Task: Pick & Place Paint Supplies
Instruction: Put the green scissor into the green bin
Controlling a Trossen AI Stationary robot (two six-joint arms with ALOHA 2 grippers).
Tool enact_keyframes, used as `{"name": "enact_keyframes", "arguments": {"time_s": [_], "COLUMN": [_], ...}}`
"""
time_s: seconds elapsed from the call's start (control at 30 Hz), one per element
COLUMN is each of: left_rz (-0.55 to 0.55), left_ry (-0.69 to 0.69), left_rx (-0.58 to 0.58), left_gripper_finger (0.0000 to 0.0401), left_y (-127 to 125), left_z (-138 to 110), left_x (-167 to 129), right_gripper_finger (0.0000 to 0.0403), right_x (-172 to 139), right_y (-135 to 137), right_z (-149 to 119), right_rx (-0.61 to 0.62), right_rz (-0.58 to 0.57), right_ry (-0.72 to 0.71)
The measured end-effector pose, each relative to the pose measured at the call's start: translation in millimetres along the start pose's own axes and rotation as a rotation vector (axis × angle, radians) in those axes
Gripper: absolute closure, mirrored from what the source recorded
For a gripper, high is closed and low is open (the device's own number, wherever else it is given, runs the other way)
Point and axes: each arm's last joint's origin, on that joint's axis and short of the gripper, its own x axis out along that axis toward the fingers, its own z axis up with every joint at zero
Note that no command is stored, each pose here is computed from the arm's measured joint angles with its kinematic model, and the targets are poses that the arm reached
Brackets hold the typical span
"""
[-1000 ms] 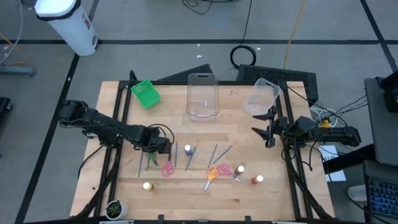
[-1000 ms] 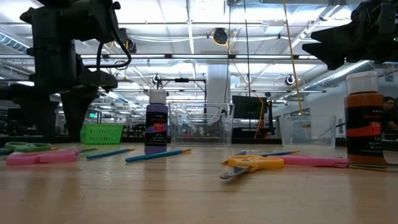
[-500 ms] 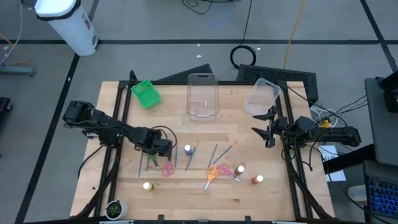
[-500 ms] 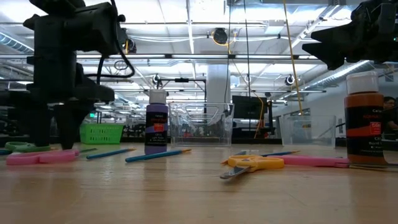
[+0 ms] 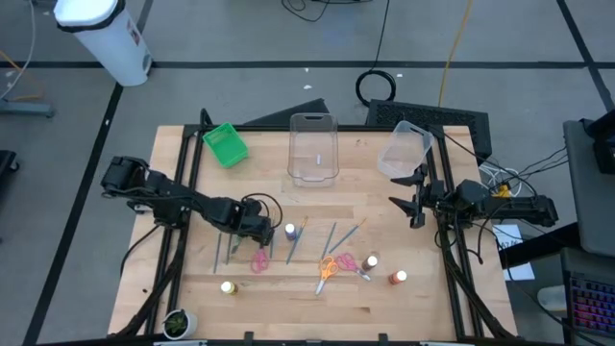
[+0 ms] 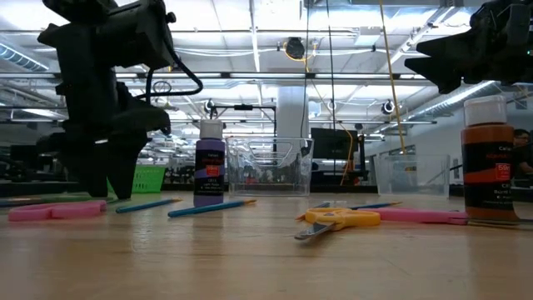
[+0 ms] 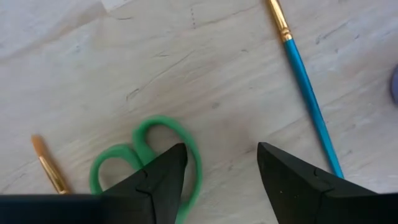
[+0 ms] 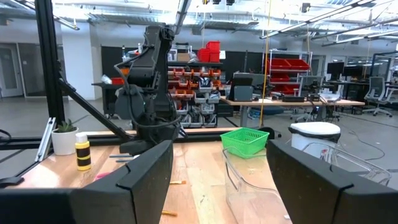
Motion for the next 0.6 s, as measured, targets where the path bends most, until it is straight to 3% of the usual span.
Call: {"name": "enact_keyframes", "arguments": {"time_s": [0.23, 0.33, 0.6], "left_rz": [0.045, 0.045, 0.072], "left_ry": [0.014, 0.016, -0.006], "left_rx": [-0.001, -0.013, -0.058], "left_gripper_finger": [0.0191, 0.0209, 0.0365], "left_y": [-1.1, -0.6, 2.0], "left_z": [-1.4, -1.4, -1.2], "left_x": [10.8, 9.7, 10.1], "right_gripper_finger": [0.0151, 0.0151, 0.0151], "right_x": [0.1, 0.3, 0.3], "right_y": [0.0, 0.1, 0.0], "right_z": [-0.7, -0.9, -0.2], "right_rx": [-0.001, -0.002, 0.002], "right_rz": [0.000, 0.000, 0.000], "right_ry": [0.009, 0.010, 0.003]}}
